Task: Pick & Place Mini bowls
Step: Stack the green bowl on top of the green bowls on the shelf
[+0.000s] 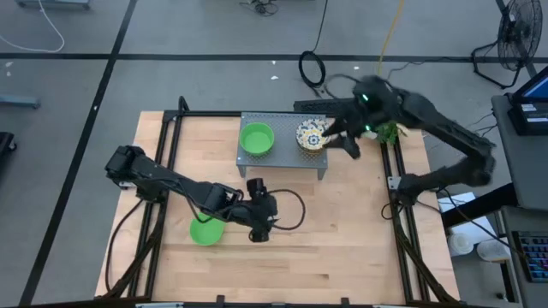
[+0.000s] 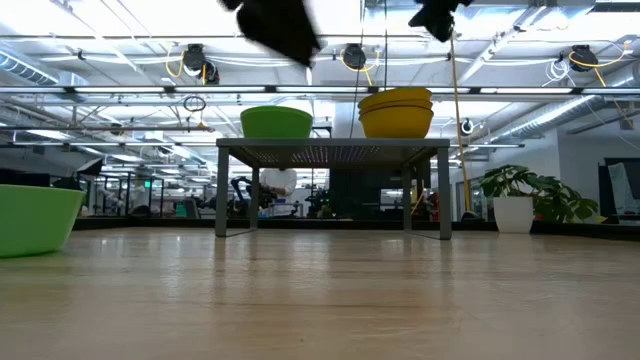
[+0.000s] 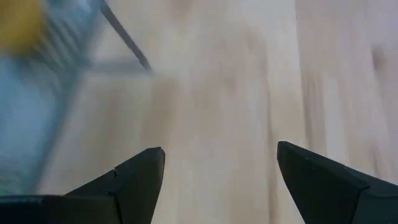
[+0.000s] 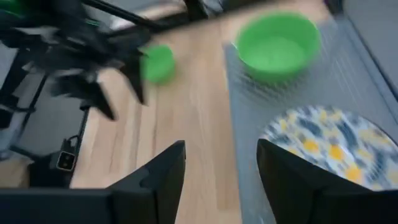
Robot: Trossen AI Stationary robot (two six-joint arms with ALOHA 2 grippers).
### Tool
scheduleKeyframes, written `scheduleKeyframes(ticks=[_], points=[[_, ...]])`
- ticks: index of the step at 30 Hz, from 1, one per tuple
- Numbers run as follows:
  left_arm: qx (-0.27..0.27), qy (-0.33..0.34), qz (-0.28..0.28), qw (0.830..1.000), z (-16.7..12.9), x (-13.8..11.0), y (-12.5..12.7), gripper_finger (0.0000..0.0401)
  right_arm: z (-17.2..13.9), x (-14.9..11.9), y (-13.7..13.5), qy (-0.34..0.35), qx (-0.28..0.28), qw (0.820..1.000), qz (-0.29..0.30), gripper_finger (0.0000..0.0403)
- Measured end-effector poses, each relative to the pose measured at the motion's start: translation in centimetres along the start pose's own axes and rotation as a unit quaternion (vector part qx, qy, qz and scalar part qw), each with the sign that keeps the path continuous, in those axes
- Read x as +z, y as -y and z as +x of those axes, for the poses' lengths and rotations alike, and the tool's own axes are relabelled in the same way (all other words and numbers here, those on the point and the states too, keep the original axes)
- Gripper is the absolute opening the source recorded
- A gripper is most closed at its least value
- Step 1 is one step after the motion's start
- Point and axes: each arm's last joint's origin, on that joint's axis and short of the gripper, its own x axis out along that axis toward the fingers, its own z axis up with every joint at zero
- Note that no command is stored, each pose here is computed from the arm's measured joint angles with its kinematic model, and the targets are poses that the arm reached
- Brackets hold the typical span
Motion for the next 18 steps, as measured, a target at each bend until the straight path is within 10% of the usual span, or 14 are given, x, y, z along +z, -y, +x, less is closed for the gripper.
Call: scheduleKeyframes(ticks=[7,18], points=[[-0.088,-0.265,-0.101,0.955,-1.4,-3.6,-0.1,0.031,0.5,-5.7,-4.0,0.174,0.066,0.976,-0.114,0.0183],[0.184,-0.447,-0.355,0.8,-6.7,-8.3,1.8,0.031,1.8,-11.8,-5.4,0.313,0.132,0.925,-0.17,0.0183]])
